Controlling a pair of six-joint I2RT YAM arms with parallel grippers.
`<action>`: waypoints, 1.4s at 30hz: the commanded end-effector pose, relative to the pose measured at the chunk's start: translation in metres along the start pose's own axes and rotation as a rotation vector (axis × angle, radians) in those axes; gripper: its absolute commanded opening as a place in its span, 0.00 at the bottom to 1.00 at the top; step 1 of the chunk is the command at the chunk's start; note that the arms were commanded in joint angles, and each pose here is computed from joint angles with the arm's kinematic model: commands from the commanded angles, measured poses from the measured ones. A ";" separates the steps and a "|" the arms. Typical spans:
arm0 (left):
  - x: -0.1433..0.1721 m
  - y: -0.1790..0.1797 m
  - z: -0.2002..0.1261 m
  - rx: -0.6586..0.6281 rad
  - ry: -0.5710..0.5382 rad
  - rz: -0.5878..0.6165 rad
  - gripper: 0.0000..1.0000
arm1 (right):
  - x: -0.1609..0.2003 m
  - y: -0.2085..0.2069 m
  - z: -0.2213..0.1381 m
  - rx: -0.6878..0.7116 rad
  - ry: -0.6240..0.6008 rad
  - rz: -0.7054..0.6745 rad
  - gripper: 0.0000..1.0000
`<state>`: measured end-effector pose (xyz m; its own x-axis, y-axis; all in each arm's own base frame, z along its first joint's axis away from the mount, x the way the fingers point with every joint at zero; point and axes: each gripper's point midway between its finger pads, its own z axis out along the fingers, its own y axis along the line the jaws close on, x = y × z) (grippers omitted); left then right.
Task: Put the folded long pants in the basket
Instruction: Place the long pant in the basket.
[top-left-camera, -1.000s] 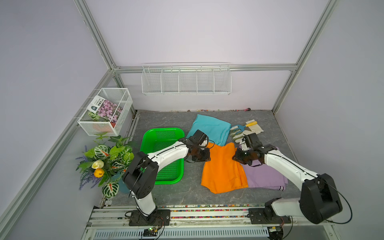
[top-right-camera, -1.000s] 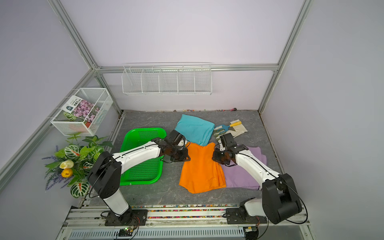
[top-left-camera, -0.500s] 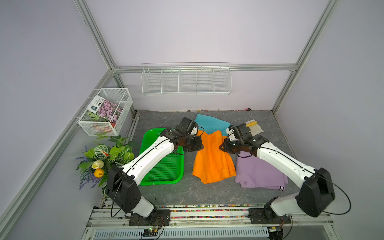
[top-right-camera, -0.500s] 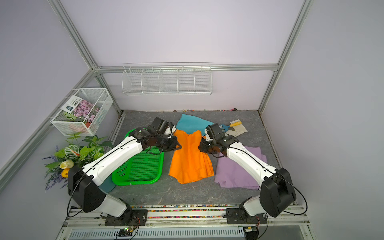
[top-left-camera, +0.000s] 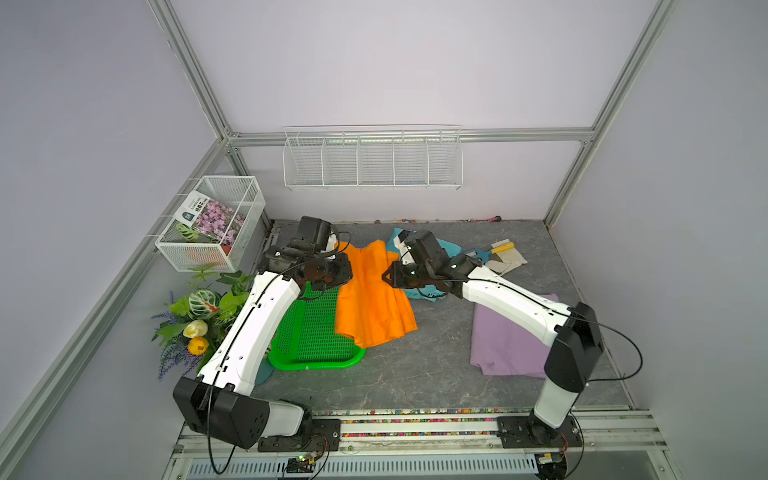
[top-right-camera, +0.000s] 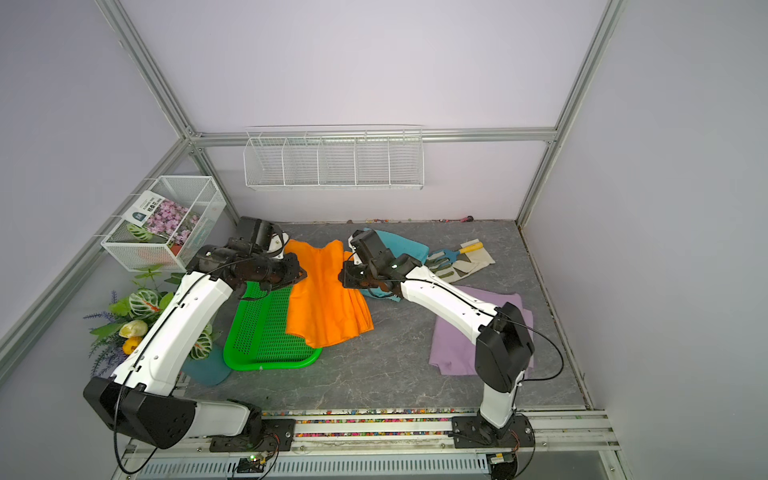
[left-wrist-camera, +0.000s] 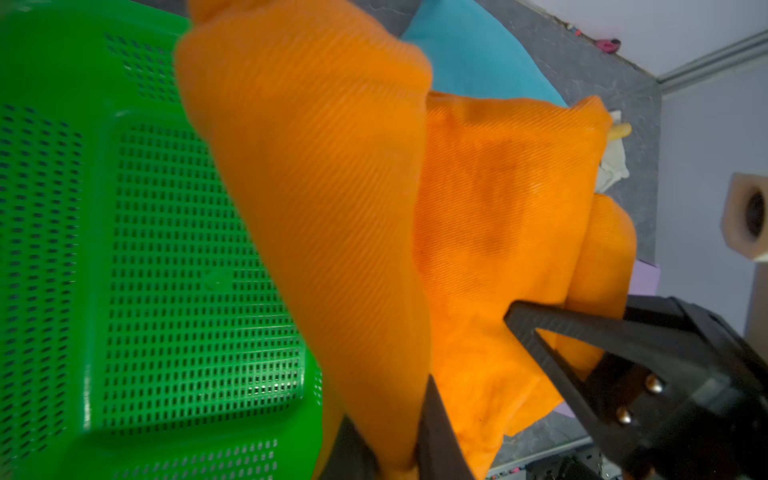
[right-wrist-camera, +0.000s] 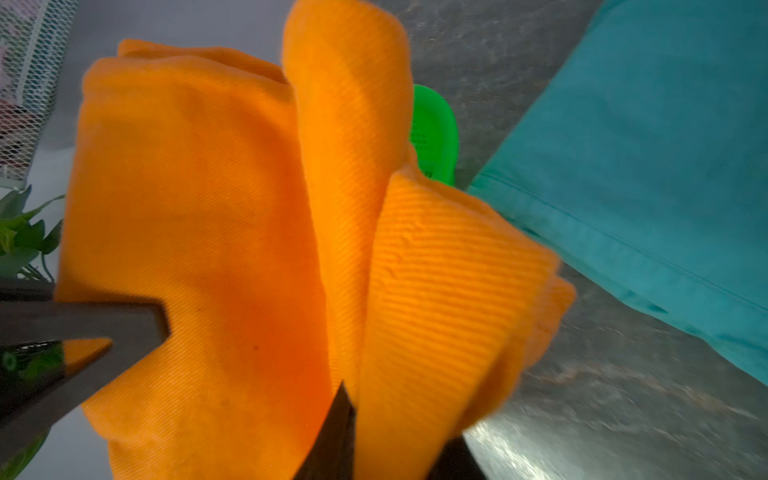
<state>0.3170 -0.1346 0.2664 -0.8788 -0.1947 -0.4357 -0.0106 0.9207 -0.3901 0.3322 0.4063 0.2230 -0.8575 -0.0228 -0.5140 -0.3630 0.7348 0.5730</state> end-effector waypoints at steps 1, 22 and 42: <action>-0.064 -0.006 -0.039 -0.011 -0.254 0.056 0.00 | 0.021 0.046 0.018 -0.102 0.077 -0.044 0.00; -0.094 0.089 0.014 -0.303 -0.277 0.072 0.00 | 0.050 0.051 0.102 -0.020 0.103 0.042 0.00; -0.046 0.142 0.095 -0.460 -0.017 0.050 0.00 | 0.078 -0.015 0.130 0.218 0.152 0.105 0.00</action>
<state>0.3786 -0.0368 0.1483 -0.9189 -0.1405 -0.3687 -0.1545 0.9880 0.0086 0.3363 0.4893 0.1113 -0.9101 0.0239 -0.4138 -0.2083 0.8368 0.5063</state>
